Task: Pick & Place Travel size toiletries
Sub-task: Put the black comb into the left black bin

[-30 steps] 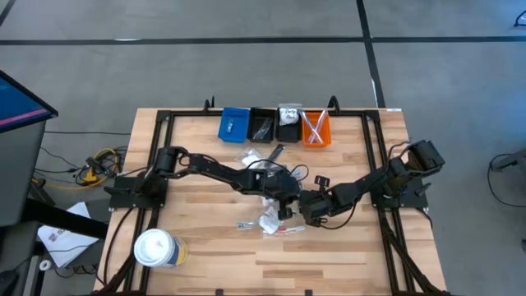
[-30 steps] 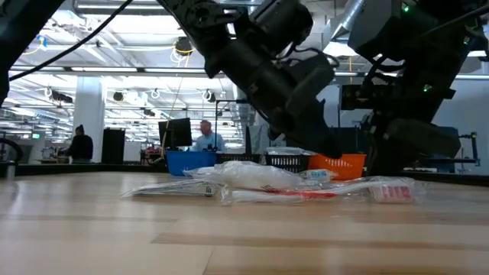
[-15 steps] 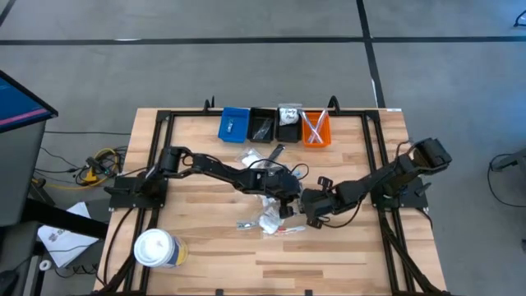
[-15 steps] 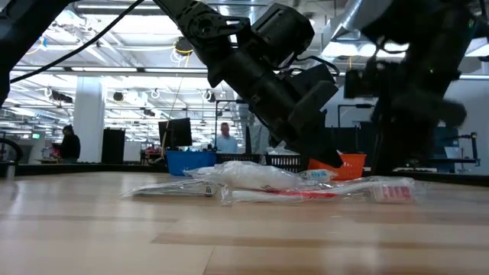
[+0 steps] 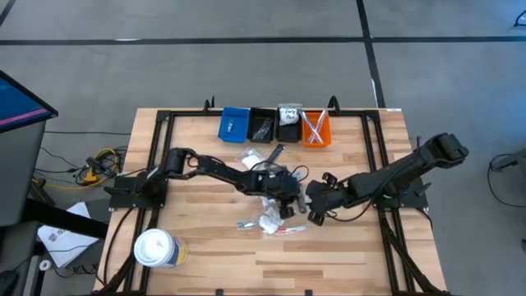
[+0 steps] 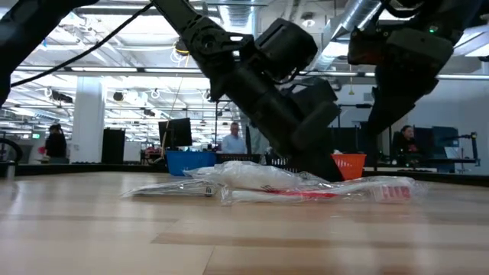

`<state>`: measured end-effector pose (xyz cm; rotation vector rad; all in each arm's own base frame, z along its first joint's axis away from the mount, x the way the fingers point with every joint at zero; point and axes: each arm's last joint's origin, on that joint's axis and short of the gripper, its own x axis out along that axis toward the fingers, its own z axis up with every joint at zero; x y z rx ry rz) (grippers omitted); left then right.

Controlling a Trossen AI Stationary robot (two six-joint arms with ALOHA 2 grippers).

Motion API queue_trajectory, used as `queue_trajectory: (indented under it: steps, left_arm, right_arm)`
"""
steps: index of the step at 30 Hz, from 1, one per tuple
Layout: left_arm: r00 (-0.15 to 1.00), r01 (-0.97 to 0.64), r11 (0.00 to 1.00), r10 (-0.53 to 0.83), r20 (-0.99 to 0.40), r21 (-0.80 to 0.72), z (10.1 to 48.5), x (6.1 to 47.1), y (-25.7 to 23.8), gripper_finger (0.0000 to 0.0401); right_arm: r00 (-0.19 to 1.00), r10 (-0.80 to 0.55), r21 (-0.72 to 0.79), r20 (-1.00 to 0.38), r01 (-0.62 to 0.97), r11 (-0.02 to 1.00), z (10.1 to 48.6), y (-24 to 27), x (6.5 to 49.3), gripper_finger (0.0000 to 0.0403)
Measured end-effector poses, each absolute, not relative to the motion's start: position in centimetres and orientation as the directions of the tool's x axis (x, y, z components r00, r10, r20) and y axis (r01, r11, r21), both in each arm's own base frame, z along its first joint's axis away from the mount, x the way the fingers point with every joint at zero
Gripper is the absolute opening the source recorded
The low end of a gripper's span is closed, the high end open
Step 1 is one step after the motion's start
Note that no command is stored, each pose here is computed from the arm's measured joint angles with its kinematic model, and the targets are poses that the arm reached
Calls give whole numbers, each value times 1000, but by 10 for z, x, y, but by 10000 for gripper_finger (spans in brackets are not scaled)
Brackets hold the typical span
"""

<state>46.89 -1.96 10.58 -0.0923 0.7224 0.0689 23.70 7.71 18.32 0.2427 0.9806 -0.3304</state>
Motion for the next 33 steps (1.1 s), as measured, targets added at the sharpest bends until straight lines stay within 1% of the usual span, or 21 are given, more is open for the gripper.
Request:
queue_trajectory:
  steps: [7, 12, 14, 16, 20, 23, 30, 33]
  left_arm:
    - [730, -110, 991, 26, -683, -79, 102, 467, -18, 2]
    - [728, -112, 990, 26, -685, -82, 102, 467, -18, 2]
    - [728, -112, 990, 26, -685, -82, 102, 467, -18, 2]
    - [728, -112, 990, 26, -685, -82, 102, 467, -18, 2]
    - [728, -112, 990, 25, -685, -82, 102, 467, -18, 2]
    - [727, -111, 991, 25, -686, -81, 102, 467, -18, 2]
    - [727, -110, 991, 25, -686, -80, 102, 467, -18, 2]
    - [728, -110, 991, 25, -685, -80, 102, 467, -18, 2]
  right_arm:
    - [447, -214, -5, -869, 424, 906, 175, 73, 231, 154]
    - [393, -254, -16, -884, 516, 856, 154, 55, 221, 149]
    - [408, -239, 29, -881, 551, 834, 146, 45, 222, 151]
    - [449, -197, 105, -871, 564, 819, 141, 36, 225, 155]
    - [534, -140, 228, -834, 564, 793, 143, 22, 231, 170]
    - [541, -110, 267, -834, 569, 778, 145, 16, 227, 181]
    - [599, 25, 438, -800, 556, 706, 151, 8, 231, 209]
    - [603, 54, 469, -796, 559, 684, 150, 6, 232, 222]
